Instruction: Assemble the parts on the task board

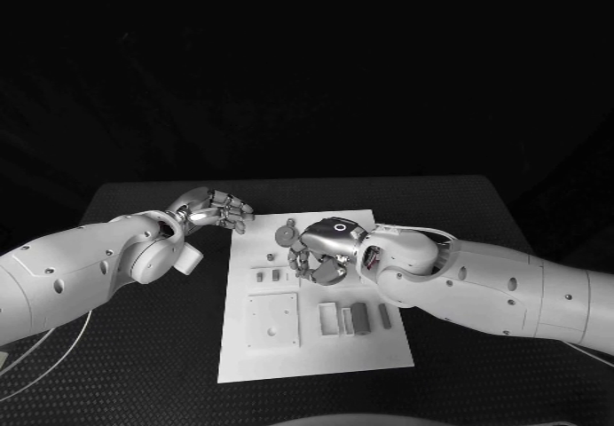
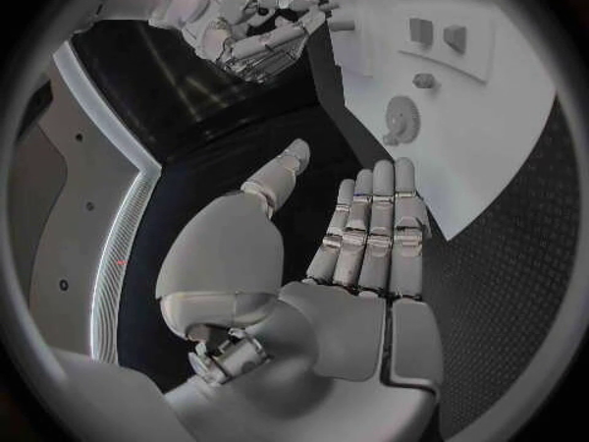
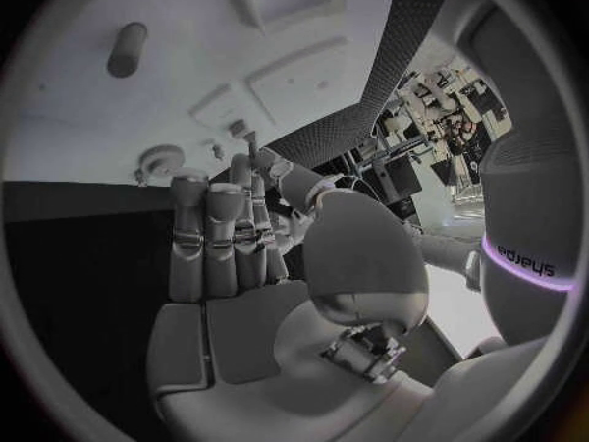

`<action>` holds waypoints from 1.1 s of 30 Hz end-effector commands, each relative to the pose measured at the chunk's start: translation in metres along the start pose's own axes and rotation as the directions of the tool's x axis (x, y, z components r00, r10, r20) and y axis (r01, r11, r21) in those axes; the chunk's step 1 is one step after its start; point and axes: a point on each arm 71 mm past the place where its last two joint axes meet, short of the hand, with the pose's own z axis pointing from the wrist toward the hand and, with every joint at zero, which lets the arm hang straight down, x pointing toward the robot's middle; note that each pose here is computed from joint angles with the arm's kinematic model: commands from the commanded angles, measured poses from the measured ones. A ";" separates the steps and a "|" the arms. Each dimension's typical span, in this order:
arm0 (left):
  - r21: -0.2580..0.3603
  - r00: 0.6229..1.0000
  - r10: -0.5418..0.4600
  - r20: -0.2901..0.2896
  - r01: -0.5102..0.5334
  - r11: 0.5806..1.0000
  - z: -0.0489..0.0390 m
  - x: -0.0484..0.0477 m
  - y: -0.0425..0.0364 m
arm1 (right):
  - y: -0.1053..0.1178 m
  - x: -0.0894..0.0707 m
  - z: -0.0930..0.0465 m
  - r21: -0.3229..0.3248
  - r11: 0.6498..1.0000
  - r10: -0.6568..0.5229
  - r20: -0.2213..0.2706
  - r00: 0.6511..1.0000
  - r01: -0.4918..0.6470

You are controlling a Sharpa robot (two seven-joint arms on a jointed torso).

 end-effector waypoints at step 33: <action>0.015 1.000 -0.021 0.000 0.021 1.000 0.0025 0.0037 -0.0037 | 0.033 0.054 0.019 -0.082 0.996 -0.031 -0.144 0.989 0.020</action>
